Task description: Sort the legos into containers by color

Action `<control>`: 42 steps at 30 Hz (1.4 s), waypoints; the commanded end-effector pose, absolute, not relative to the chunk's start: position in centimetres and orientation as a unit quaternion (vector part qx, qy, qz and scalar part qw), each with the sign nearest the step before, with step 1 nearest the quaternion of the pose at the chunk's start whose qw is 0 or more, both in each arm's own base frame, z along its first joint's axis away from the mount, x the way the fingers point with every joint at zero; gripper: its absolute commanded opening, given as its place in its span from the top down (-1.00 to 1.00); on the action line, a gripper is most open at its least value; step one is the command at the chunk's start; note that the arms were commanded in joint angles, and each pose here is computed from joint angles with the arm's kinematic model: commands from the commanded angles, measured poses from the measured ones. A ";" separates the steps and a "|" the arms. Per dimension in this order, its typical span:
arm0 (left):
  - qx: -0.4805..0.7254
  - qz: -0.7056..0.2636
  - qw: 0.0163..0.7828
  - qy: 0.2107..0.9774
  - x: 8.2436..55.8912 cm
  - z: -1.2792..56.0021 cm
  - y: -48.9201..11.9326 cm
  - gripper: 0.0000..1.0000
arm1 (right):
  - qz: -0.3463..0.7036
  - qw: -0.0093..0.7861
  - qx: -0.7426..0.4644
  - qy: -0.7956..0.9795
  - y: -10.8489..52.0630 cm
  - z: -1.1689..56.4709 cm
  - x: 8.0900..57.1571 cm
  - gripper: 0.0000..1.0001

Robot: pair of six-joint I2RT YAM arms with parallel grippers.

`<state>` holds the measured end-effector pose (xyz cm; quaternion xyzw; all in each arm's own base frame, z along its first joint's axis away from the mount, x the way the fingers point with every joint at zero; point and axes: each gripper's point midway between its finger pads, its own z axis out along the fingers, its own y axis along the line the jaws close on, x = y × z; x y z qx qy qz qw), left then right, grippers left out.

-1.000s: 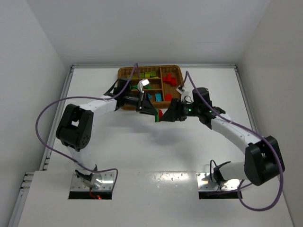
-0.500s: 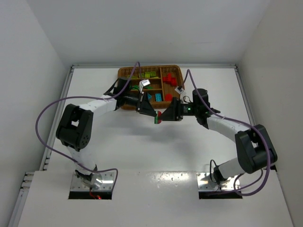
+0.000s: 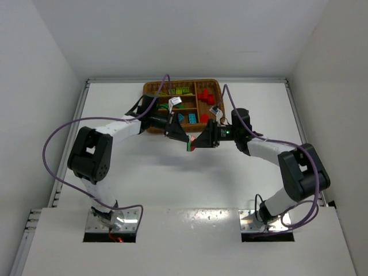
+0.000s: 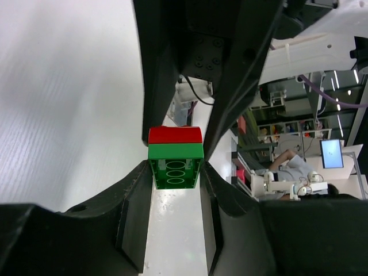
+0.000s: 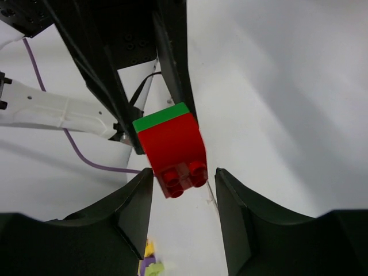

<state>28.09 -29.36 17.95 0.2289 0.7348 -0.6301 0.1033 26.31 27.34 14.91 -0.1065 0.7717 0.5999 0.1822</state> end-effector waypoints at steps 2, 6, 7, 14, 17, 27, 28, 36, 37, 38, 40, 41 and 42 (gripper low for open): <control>0.278 -0.644 0.143 0.699 27.9 21.2 -29.0 1.00 | 0.630 0.199 -0.137 0.738 27.9 16.7 26.8 0.04; 0.281 -0.643 0.146 0.697 27.8 21.5 -28.9 1.00 | 0.639 0.201 -0.140 0.729 28.0 17.0 26.8 0.26; 0.286 -0.645 0.147 0.693 27.6 21.5 -28.9 1.00 | 0.639 0.201 -0.140 0.729 28.0 17.0 26.8 0.32; 0.280 -0.639 0.149 0.701 27.9 21.2 -28.9 1.00 | 0.625 0.214 -0.124 0.741 27.7 17.5 26.9 0.79; 0.273 -0.635 0.156 0.706 28.5 21.1 -28.6 1.00 | 0.606 0.229 -0.084 0.757 26.2 16.5 27.2 0.88; 0.257 -0.627 0.172 0.715 29.7 21.3 -27.7 1.00 | 0.564 0.256 -0.030 0.784 23.8 15.5 28.1 0.98; 0.254 -0.628 0.169 0.716 29.7 21.3 -27.7 1.00 | 0.563 0.258 -0.027 0.785 23.5 15.5 28.3 0.98; 0.256 -0.632 0.166 0.713 29.5 21.4 -27.7 1.00 | 0.593 0.225 -0.083 0.768 24.8 15.7 28.0 0.10; 0.259 -0.631 0.169 0.712 29.6 21.4 -27.7 1.00 | 0.597 0.224 -0.096 0.764 25.2 16.0 28.0 -0.23; 0.264 -0.634 0.169 0.707 29.3 21.8 -27.6 1.00 | 0.597 0.222 -0.103 0.764 25.2 16.2 28.0 -0.35; 0.268 -0.633 0.172 0.705 29.3 21.8 -27.6 1.00 | 0.594 0.222 -0.114 0.765 25.6 16.2 28.5 -0.48; 0.270 -0.636 0.169 0.703 29.2 21.9 -27.6 1.00 | 0.594 0.222 -0.114 0.765 25.6 16.2 28.5 -0.50; 0.270 -0.636 0.169 0.703 29.2 21.9 -27.6 1.00 | 0.595 0.232 -0.121 0.759 25.7 16.8 28.9 -0.53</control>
